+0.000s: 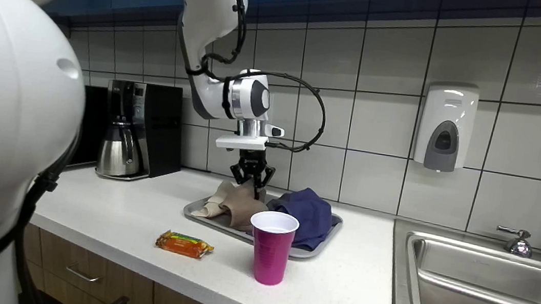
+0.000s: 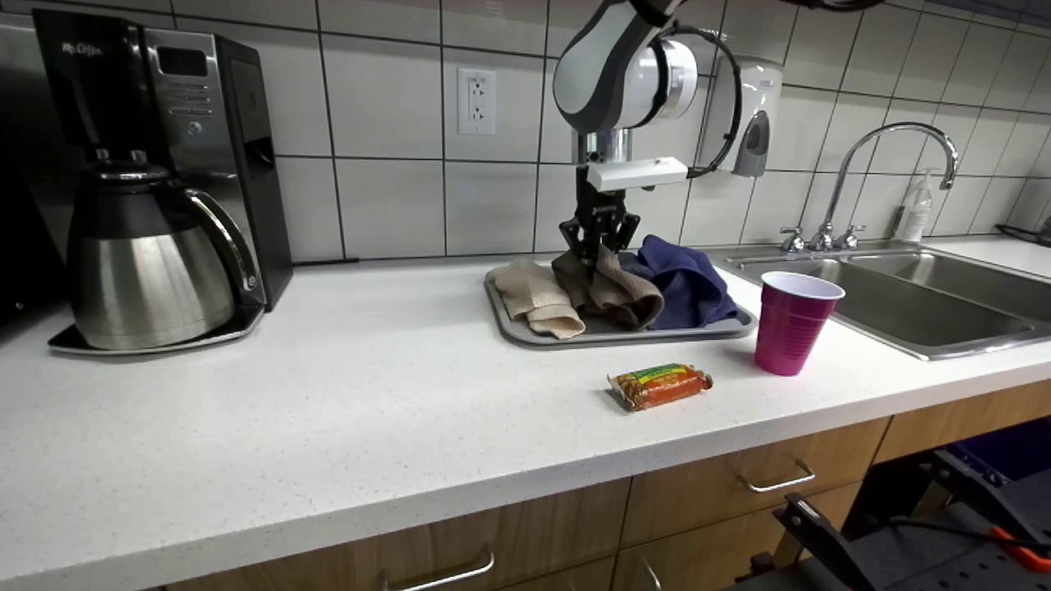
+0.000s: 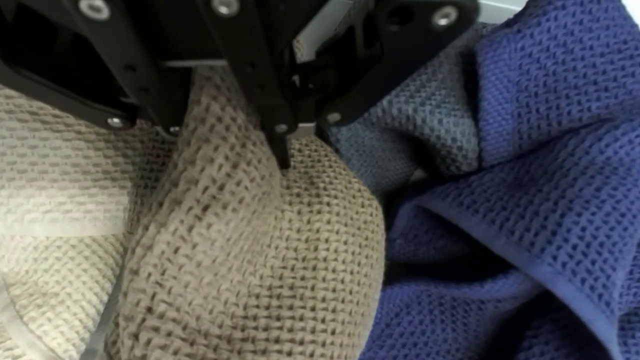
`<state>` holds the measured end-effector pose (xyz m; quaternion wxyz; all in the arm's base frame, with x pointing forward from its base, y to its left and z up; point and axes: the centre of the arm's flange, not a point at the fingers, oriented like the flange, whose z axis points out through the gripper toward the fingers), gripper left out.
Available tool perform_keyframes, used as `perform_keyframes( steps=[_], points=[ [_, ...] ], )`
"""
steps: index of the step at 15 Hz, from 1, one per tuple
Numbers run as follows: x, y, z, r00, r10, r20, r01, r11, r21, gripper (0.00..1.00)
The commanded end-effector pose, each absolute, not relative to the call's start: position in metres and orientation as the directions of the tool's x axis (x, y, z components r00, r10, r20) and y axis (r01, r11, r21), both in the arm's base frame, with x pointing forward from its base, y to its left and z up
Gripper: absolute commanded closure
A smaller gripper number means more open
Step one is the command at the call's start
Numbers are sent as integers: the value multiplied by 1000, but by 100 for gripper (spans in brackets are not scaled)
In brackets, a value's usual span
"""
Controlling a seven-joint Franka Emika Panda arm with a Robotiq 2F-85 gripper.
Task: Put the towels on the tray.
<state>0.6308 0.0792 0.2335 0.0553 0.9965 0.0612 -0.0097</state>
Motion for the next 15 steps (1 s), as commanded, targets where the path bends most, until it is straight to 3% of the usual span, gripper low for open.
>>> perform_keyframes(
  steps=[1, 5, 7, 15],
  points=[
    [631, 87, 254, 994, 107, -23, 109, -992, 68, 40],
    [617, 100, 290, 991, 136, -7, 136, -990, 45, 10],
    [610, 104, 306, 989, 150, 6, 150, -988, 42, 0],
    [581, 103, 350, 986, 163, 38, 161, -986, 52, 0]
  ],
)
